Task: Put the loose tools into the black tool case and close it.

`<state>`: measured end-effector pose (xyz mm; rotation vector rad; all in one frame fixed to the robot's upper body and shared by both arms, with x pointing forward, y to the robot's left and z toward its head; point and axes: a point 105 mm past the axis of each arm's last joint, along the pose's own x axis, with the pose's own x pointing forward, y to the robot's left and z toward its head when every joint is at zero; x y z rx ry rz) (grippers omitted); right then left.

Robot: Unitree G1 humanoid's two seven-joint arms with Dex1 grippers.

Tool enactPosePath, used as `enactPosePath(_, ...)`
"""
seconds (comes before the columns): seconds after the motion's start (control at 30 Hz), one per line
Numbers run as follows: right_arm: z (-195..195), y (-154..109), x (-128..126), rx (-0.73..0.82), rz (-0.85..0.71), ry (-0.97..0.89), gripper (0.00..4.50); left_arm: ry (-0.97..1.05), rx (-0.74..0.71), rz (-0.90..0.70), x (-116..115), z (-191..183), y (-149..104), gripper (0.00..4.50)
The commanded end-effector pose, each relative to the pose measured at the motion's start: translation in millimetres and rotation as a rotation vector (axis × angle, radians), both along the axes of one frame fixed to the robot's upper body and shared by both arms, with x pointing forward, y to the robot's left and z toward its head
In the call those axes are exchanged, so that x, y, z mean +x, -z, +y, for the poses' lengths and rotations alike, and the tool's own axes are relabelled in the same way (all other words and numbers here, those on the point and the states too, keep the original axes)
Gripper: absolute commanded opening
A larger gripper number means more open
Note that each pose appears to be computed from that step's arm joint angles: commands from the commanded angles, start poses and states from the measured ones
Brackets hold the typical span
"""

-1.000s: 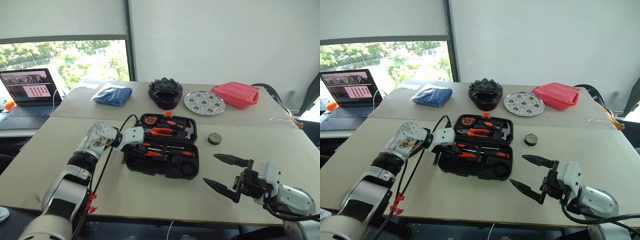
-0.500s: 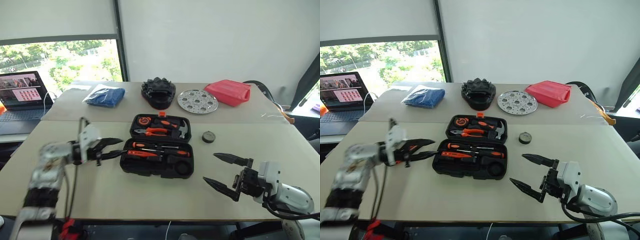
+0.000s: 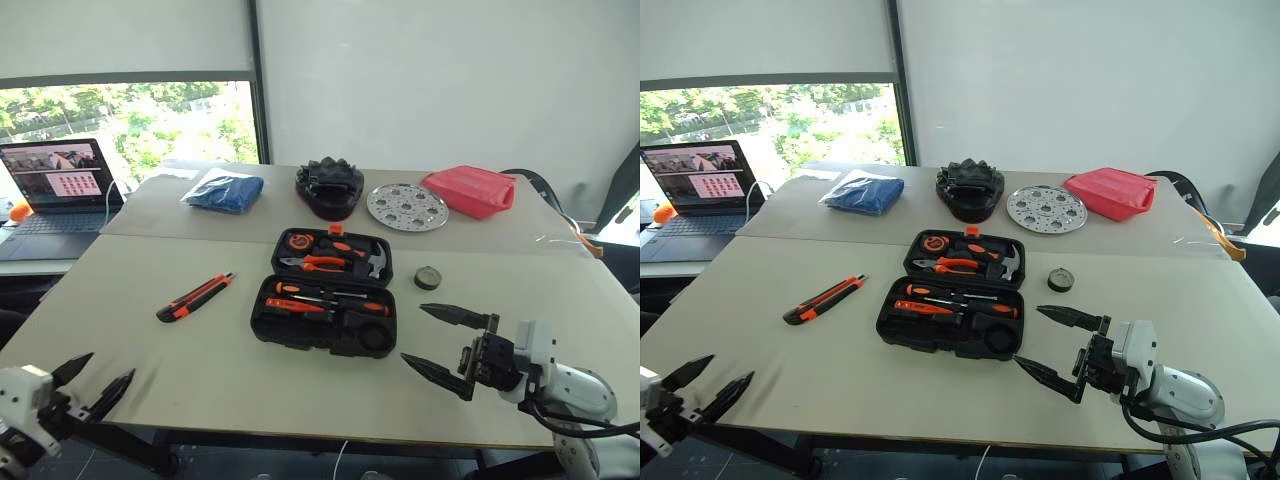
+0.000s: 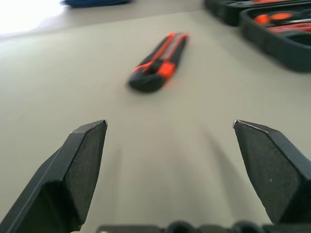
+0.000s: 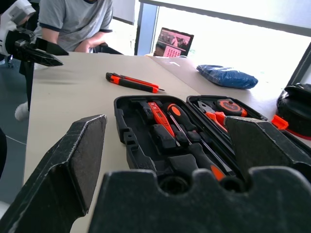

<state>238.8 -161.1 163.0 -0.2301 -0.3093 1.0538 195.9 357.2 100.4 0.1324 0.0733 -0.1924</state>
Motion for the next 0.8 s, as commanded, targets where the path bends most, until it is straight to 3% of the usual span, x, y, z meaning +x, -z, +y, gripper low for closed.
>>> enactPosePath(0.03, 2.5, -9.2, -1.9, 0.006, -0.05, -0.007, 4.5, 0.018, -0.008, -0.024, 16.1, -4.3, -8.7, 4.46)
enactPosePath(0.37, 5.1, -9.3, 5.8, -0.013, -0.058, -0.01, 4.5, 0.223, 0.058, 0.192, 132.7, -38.4, -43.8, 4.46)
enactPosePath(0.53, 5.9, -11.0, 6.4, -0.017, -0.071, 0.005, 4.5, 0.302, 0.147, 0.348, 163.0, -51.1, -39.0, 4.46)
enactPosePath(0.73, 6.4, -12.3, 5.0, -0.016, -0.079, 0.029, 4.5, 0.316, 0.214, 0.443, 183.4, -57.4, -27.9, 4.46)
enactPosePath(0.8, 6.3, -12.3, 4.4, -0.015, -0.079, 0.036, 4.5, 0.325, 0.212, 0.452, 186.4, -59.2, -25.9, 3.68)
